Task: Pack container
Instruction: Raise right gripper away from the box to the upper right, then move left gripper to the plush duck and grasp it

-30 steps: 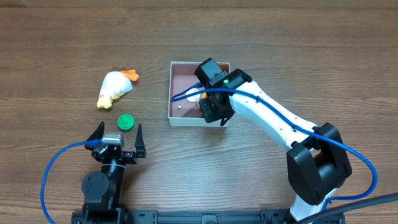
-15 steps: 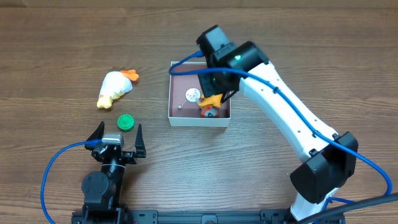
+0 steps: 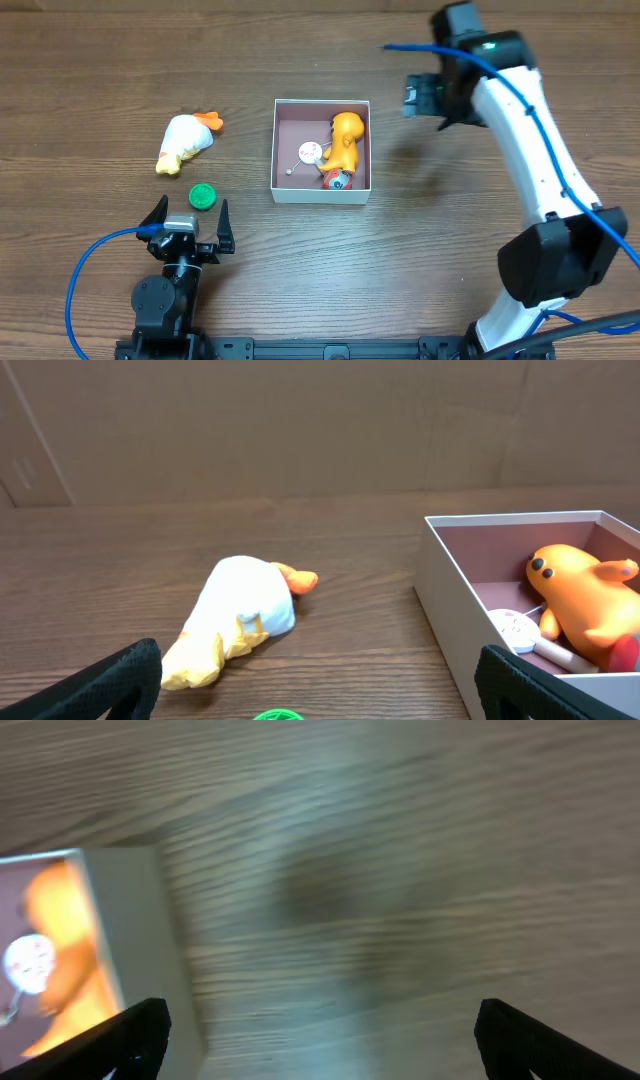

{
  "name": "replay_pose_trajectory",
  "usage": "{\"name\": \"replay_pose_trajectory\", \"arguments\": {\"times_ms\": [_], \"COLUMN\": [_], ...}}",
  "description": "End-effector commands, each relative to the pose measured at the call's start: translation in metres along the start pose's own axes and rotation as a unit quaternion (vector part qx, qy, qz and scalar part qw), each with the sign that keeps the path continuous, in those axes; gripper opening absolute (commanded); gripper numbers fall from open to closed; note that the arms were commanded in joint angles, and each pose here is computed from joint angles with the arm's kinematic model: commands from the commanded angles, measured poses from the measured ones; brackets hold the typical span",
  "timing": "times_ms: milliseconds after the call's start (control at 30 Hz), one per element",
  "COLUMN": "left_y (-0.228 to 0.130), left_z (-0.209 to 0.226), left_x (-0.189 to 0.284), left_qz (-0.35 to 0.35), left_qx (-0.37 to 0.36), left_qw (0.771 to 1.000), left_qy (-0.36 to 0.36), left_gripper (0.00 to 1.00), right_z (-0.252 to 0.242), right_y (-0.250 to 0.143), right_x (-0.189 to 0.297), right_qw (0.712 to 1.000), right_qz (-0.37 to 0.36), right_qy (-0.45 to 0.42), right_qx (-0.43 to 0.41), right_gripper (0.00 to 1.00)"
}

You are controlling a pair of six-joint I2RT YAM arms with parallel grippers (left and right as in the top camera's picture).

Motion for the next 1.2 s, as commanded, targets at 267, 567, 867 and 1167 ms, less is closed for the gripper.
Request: {"name": "replay_pose_trajectory", "arguments": {"times_ms": [267,567,867,1167], "left_y": [-0.001,0.003,0.083,0.191], "left_z": [-0.001,0.0,0.0,0.047], "left_x": [0.0,0.0,0.027,0.012], "left_qz": [-0.003,-0.015,-0.064,0.159], "left_qx": [-0.009,-0.007,0.038,-0.042], "left_qw": [1.0,1.0,0.995,0.986], "left_qy": [-0.003,-0.002,-0.061,-0.028], "left_gripper": [1.0,1.0,1.0,1.0], "right_z": [-0.031,-0.031,-0.031,-0.031], "right_y": [0.019,0.019,0.019,0.019], "right_x": [0.014,0.014,0.014,0.014], "right_qw": [0.999,0.999,0.999,0.999], "right_qz": [-0.02,-0.02,-0.02,-0.02], "right_qy": [-0.006,-0.006,-0.006,-0.006], "right_qx": [-0.039,-0.039,-0.039,-0.039], "right_gripper": [1.0,1.0,1.0,1.0]}}
Point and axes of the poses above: each gripper's point midway between its finger pads, its own x axis back along the fingers, its own z axis along the line the jaws close on, y = z × x, the point moved 5 cm from there along x, back along the fingers, and after that the axes turned 12 degrees about -x, right-handed, at the moved point
